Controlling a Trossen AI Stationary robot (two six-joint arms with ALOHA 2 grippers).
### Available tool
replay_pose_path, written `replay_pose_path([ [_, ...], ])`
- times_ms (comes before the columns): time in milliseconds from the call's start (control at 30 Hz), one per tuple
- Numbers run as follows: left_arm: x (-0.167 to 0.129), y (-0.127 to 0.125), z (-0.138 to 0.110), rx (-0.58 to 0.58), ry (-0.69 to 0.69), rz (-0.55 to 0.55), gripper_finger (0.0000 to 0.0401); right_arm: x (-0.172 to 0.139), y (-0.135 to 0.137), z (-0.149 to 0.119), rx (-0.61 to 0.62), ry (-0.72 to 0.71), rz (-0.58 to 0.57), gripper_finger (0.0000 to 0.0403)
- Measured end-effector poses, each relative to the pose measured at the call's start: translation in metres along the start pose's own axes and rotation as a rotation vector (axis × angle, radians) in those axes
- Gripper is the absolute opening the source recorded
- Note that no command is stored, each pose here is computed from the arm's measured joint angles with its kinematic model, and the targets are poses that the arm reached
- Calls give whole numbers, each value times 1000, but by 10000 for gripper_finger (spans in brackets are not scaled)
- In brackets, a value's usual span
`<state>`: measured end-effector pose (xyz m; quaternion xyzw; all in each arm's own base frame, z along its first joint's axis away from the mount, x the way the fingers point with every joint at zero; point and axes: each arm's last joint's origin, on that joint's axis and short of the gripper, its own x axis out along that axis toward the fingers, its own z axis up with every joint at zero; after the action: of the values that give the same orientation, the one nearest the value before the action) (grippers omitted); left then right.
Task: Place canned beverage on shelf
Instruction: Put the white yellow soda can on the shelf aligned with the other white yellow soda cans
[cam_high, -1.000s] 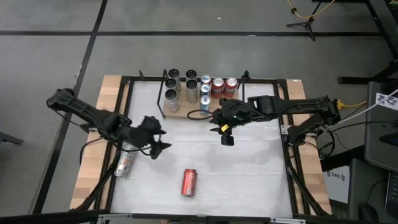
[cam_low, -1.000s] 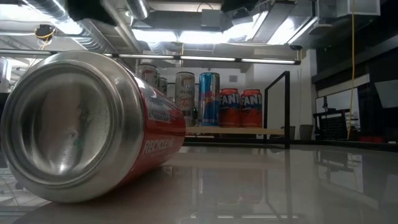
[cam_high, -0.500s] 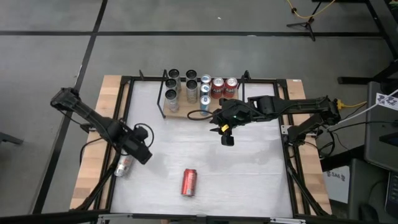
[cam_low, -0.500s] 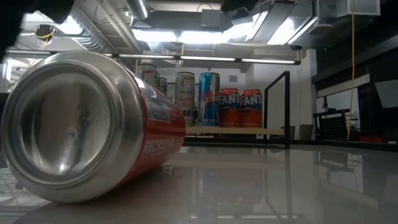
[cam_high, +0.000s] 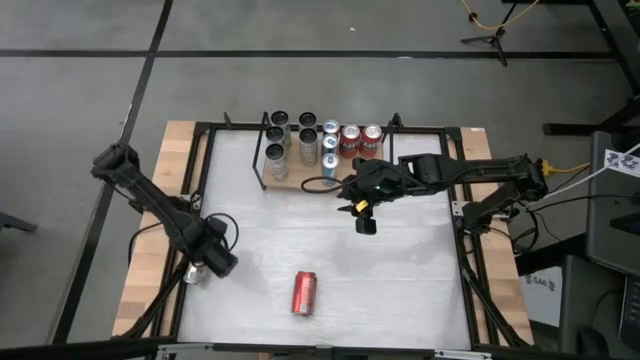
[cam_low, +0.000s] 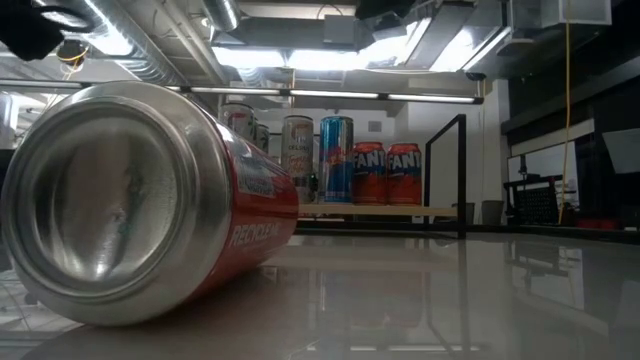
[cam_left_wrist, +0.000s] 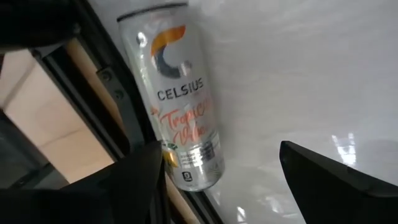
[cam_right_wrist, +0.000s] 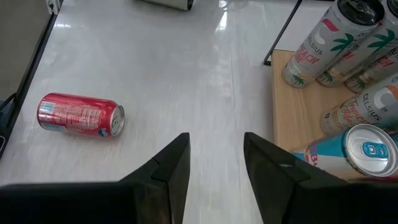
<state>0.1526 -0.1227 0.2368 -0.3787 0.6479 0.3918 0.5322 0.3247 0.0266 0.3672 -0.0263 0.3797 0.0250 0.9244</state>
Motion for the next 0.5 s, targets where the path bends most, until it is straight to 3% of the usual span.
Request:
replay_pose_path([
  [500,36,-20,-10,-20,-64,221,320,0,0,0,0,0,0,147],
])
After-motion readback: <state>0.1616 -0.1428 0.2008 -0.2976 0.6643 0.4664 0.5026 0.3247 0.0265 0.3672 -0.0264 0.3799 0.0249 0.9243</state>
